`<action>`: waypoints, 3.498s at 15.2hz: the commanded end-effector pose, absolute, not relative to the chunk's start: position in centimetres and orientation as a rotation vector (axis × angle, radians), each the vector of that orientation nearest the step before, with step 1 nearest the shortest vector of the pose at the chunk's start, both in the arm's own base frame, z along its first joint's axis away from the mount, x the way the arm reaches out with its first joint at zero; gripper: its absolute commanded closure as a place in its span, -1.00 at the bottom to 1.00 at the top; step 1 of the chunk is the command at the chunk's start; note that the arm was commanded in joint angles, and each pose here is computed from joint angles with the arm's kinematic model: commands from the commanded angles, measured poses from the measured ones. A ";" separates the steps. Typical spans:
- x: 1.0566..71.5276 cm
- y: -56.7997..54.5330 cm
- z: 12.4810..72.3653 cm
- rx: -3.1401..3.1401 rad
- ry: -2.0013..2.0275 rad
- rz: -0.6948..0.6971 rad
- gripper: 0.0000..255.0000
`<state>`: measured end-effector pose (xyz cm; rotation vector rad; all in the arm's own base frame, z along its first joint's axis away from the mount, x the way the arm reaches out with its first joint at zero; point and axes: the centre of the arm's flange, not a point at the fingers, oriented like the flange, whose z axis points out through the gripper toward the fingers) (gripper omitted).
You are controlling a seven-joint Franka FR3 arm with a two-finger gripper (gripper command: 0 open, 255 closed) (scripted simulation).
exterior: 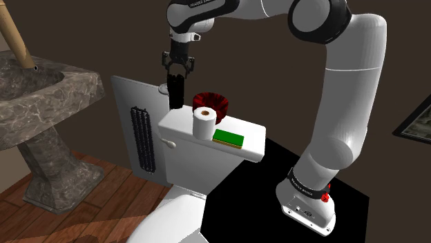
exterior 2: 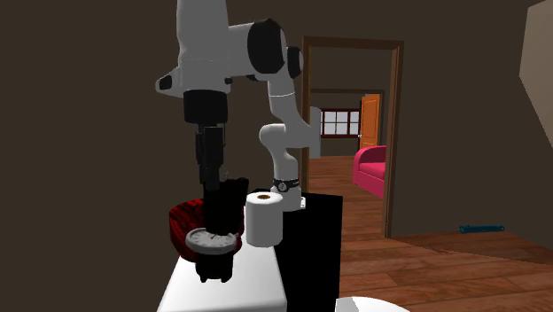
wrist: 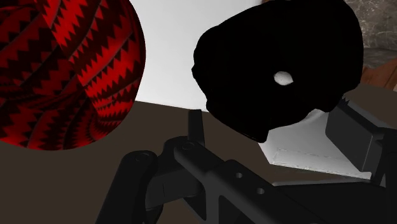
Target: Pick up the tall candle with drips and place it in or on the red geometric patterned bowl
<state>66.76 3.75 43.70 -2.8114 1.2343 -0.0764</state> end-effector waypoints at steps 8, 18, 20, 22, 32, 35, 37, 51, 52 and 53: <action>66.6 3.7 48.6 -2.811 1.234 -0.077 1.00; 66.6 3.7 53.9 -2.811 1.234 -0.077 1.00; 66.6 3.7 54.9 -2.811 1.234 -0.077 1.00; 66.6 3.7 56.0 -2.811 1.234 -0.077 1.00; 60.7 -2.4 61.0 -2.811 1.234 -0.077 1.00; 58.1 -5.0 62.6 -2.811 1.234 -0.077 1.00; 56.4 -6.8 63.6 -2.811 1.234 -0.077 1.00; 54.1 -9.2 59.3 -2.811 1.234 -0.077 1.00; 54.1 -9.2 58.7 -2.811 1.234 -0.077 1.00; 54.1 -9.2 58.2 -2.811 1.234 -0.077 1.00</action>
